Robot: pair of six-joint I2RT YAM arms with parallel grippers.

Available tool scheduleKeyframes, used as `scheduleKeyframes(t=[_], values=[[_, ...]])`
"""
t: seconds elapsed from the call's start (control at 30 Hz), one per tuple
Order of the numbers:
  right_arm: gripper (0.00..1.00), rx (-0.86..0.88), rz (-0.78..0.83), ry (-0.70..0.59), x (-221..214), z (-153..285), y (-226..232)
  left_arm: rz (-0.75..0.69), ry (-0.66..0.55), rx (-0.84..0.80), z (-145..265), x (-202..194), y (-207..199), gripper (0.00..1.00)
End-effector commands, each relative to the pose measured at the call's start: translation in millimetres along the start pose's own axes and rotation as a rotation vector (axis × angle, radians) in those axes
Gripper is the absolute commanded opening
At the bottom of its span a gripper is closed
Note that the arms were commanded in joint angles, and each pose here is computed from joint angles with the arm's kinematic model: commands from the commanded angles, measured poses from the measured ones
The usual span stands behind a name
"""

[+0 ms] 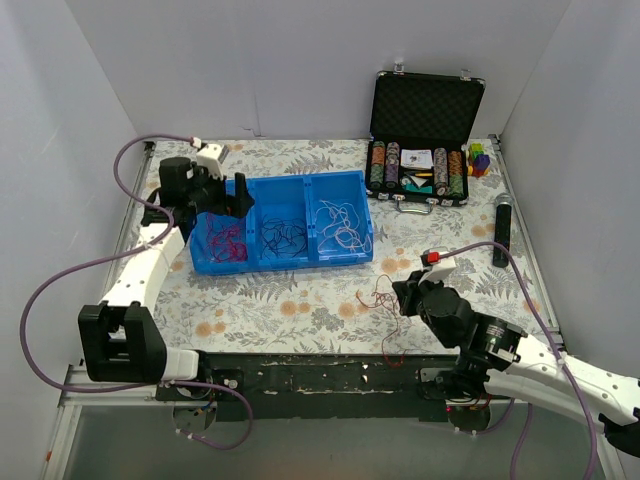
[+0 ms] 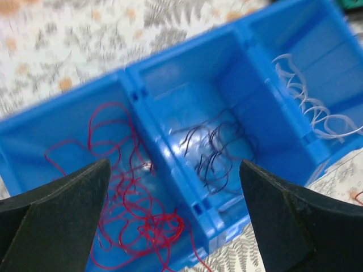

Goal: Untangle the cables

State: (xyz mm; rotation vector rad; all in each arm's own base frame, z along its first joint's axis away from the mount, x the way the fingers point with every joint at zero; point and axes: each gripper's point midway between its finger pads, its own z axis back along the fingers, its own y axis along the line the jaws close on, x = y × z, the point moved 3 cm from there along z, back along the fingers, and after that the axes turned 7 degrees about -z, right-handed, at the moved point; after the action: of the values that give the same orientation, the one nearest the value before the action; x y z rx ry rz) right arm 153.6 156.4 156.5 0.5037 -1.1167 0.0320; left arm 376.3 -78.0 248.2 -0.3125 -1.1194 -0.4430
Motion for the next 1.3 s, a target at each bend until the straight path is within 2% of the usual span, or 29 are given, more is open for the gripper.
scheduleKeyframes(t=[0.0,0.03,0.07,0.17,0.33,0.43,0.47,0.57,0.63,0.73,0.77,0.83,0.93,1.07,1.2,1.27], values=[[0.01,0.057,-0.033,-0.056,18.3,2.8,13.9,-0.106,0.008,0.067,18.3,-20.0,29.5,0.98],[0.01,0.062,-0.029,-0.058,18.4,2.3,15.0,-0.214,0.061,-0.002,11.6,-32.5,7.1,0.98],[0.01,0.061,-0.023,-0.054,18.1,1.5,15.5,-0.239,0.029,0.076,9.8,-26.4,8.0,0.98],[0.01,0.06,-0.015,-0.041,15.3,-0.9,17.1,-0.135,-0.25,0.246,27.2,32.5,22.6,0.98],[0.01,0.146,0.016,-0.037,17.7,-4.3,34.4,-0.004,-0.287,0.092,33.0,31.7,-9.3,0.98],[0.01,0.275,0.043,-0.07,28.0,-5.6,60.0,0.03,-0.307,0.047,36.8,26.1,-20.4,0.98],[0.05,0.334,0.059,-0.082,31.8,-6.4,72.4,0.035,-0.318,0.045,38.4,25.6,-22.2,0.98],[0.4,0.484,0.103,-0.092,42.8,-11.5,111.9,0.038,-0.33,0.035,41.9,27.3,-25.2,0.98],[0.52,0.545,0.144,-0.068,46.7,-18.6,135.5,0.027,-0.331,0.037,43.5,27.7,-25.4,0.98],[0.82,0.606,0.191,-0.038,45.1,-26.0,157.5,0.024,-0.338,0.058,44.1,27.5,-22.6,0.98],[0.85,0.621,0.204,-0.038,43.9,-26.1,160.3,0.016,-0.344,0.058,44.2,28.1,-22.6,0.98],[0.86,0.628,0.208,-0.04,43.0,-26.4,163.0,0.001,-0.354,0.06,44.1,26.8,-22.3,0.98],[0.87,0.696,0.19,-0.116,52.9,-25.7,176.3,0.004,-0.355,0.072,41.3,23.8,-19.9,0.98],[0.88,0.815,0.194,-0.324,72.2,-39.7,210.8,0.015,-0.365,0.093,41.3,29.7,-16.1,0.98],[0.89,0.978,0.304,-0.322,60.8,-73.0,269.4,0.051,-0.389,0.137,43.6,42.2,-8.5,0.98],[0.89,1.048,0.301,-0.354,62.0,-87.6,293.5,0.083,-0.387,0.144,42.2,45.8,-6.2,0.98]])
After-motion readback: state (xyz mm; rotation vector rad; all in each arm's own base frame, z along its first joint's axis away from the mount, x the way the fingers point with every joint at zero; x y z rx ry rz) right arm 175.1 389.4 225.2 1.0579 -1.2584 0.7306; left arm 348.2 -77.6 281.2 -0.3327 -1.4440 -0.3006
